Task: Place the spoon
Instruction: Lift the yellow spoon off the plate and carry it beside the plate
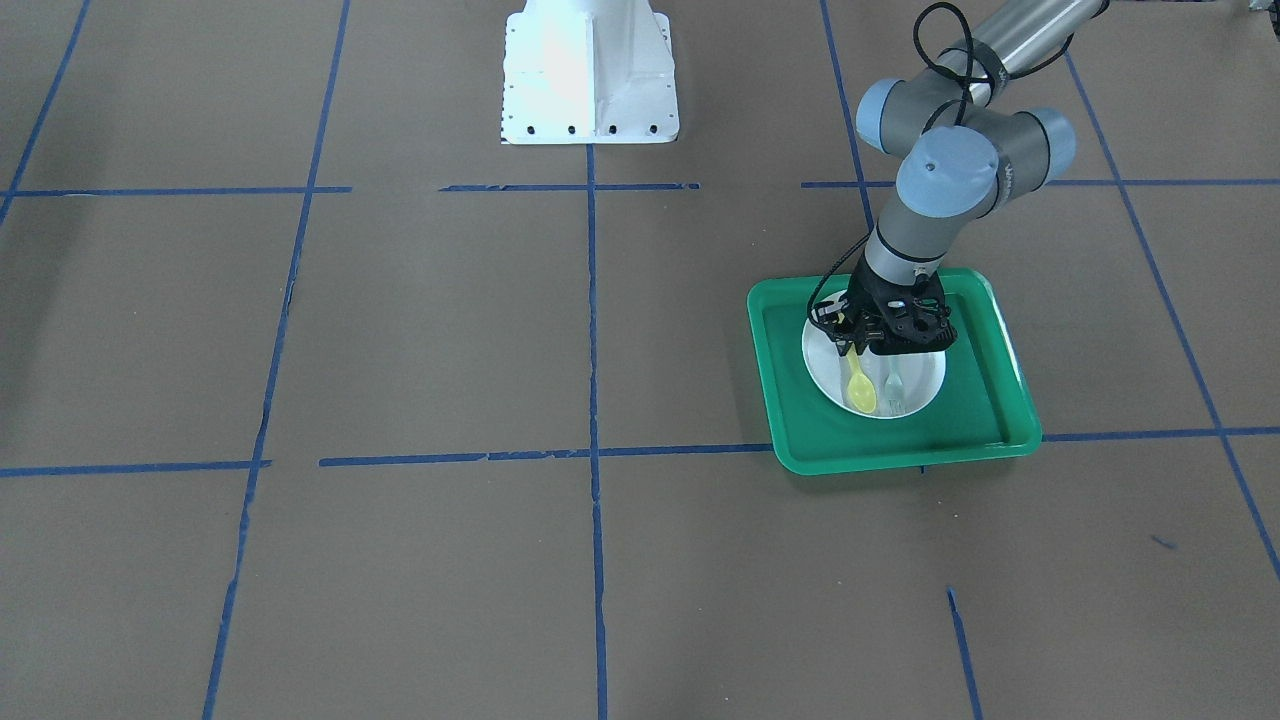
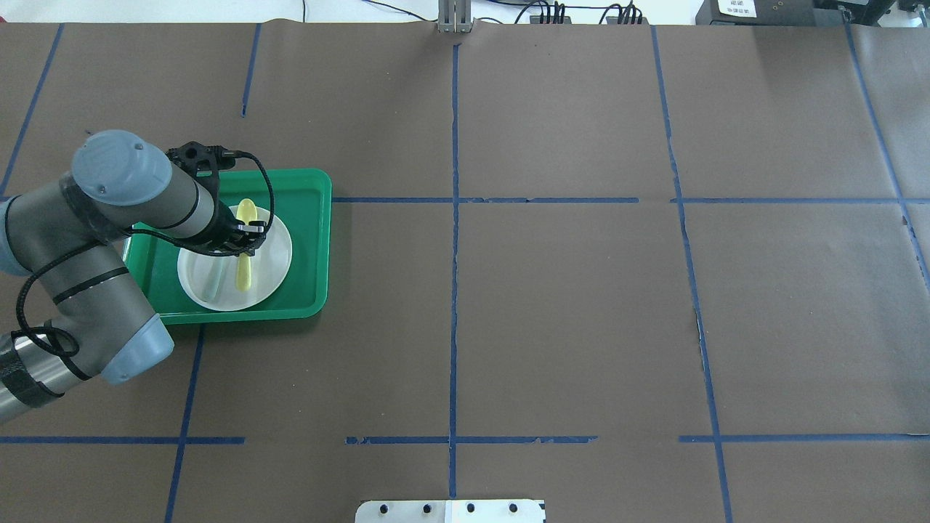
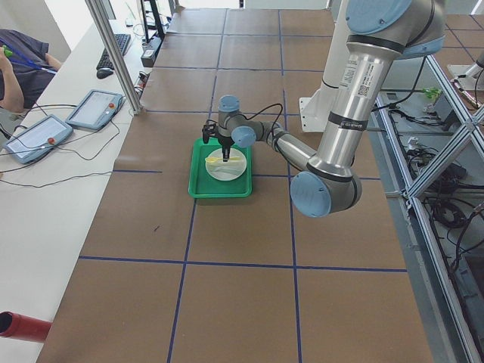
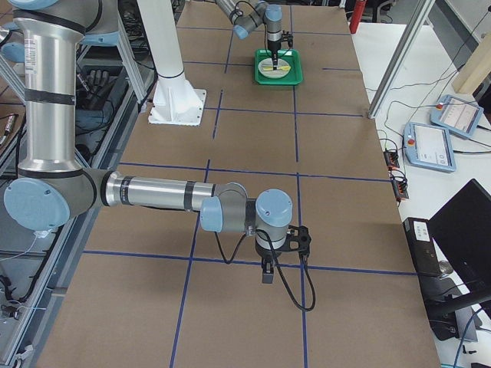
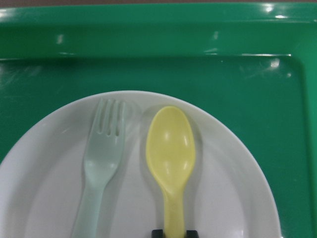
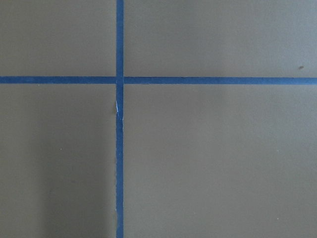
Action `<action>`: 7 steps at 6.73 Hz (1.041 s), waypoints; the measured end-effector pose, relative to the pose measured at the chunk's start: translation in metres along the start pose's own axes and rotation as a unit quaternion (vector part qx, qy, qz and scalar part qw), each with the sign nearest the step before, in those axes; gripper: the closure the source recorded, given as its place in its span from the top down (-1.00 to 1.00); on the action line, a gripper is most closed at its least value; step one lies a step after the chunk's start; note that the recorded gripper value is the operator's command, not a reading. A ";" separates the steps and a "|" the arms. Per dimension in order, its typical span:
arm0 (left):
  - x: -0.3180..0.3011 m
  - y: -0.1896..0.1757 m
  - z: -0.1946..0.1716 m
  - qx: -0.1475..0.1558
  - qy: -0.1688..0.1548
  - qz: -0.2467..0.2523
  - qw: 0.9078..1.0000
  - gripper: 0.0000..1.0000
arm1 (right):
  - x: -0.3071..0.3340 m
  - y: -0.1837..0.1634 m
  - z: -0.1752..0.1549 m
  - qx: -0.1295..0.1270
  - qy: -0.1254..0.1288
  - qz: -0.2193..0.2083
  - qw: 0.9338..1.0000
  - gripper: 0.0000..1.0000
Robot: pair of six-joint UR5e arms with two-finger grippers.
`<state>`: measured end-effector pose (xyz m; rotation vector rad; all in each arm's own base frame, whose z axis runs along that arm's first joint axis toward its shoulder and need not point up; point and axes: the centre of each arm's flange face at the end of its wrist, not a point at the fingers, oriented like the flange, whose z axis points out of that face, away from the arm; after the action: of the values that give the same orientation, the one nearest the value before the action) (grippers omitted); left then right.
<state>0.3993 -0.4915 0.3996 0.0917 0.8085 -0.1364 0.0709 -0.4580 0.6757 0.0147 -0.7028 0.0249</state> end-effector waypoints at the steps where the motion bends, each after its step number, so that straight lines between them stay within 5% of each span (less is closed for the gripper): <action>1: 0.002 -0.010 -0.016 0.007 -0.001 -0.010 1.000 -1.00 | 0.000 0.000 0.000 0.000 0.000 0.000 1.000 1.00; 3: 0.032 -0.022 -0.033 0.018 0.011 -0.021 1.000 -0.99 | 0.000 0.000 0.000 0.000 0.000 0.000 1.000 1.00; 7: 0.082 0.012 -0.006 -0.009 0.020 -0.025 0.999 -0.94 | 0.000 0.000 0.000 0.000 0.000 0.000 1.000 1.00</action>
<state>0.4525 -0.4857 0.3363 0.0569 0.8524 -0.1753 0.0709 -0.4578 0.6759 0.0149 -0.7025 0.0248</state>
